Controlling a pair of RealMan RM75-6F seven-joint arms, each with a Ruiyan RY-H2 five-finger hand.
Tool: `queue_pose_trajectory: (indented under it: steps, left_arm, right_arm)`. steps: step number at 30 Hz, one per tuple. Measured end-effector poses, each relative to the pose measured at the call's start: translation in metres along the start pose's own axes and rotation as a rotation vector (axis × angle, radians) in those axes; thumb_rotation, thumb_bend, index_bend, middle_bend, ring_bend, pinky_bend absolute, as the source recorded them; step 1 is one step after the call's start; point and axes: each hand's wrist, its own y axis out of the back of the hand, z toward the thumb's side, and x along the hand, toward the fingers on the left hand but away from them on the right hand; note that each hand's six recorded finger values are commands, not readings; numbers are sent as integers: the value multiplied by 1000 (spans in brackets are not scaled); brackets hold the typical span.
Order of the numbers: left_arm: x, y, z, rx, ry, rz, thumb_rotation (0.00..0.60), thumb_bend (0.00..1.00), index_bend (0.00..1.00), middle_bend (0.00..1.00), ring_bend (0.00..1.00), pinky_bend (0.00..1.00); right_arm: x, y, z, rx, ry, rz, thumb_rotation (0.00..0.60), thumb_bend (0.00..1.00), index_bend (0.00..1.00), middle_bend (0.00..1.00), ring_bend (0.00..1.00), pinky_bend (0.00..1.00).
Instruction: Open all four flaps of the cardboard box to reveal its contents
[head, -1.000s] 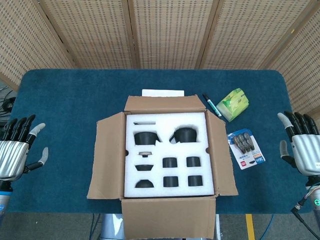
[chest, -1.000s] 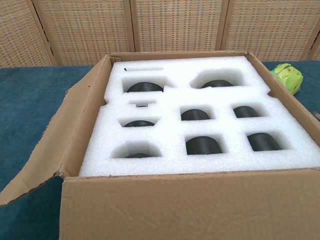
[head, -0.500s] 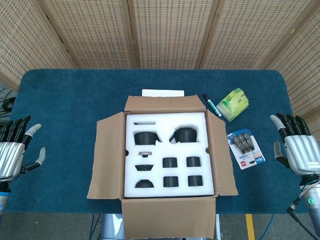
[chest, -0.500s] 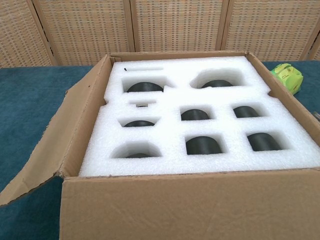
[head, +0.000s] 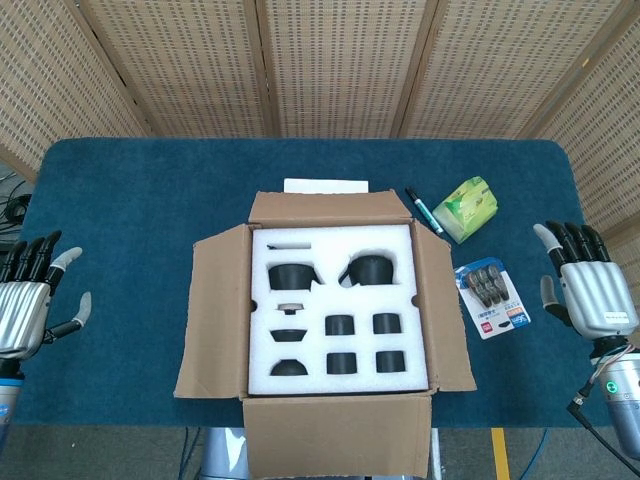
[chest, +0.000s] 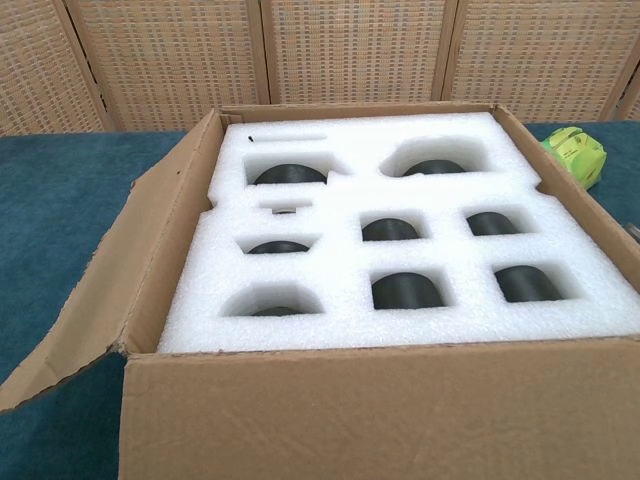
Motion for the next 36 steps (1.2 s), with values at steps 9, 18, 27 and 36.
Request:
queue_pose_trajectory:
  steps: [9,18,27,36]
  left_arm:
    - [2,2,-1,0,13,13,223,467,173,0,0,0]
    - [3,4,-1,5,14,23,222,467,175,0,0,0]
    - [-2,2,-6,4,29,10,222,467,177,0,0,0]
    - [-8,-1,-7,-15,37,-1,223,468,177,0,0,0]
  right_arm:
    - [11,5,-14,0,-52,-27,600,672,36,67,0,0]
    - [31,2,-32,-4,-117,-19,600,672,34,67,0,0]
    - [51,-7,-42,-17,-164,-4,600,672,31,66,0,0]
    - [54,-12,-44,-23,-168,-13,600,672,26,65,0,0]
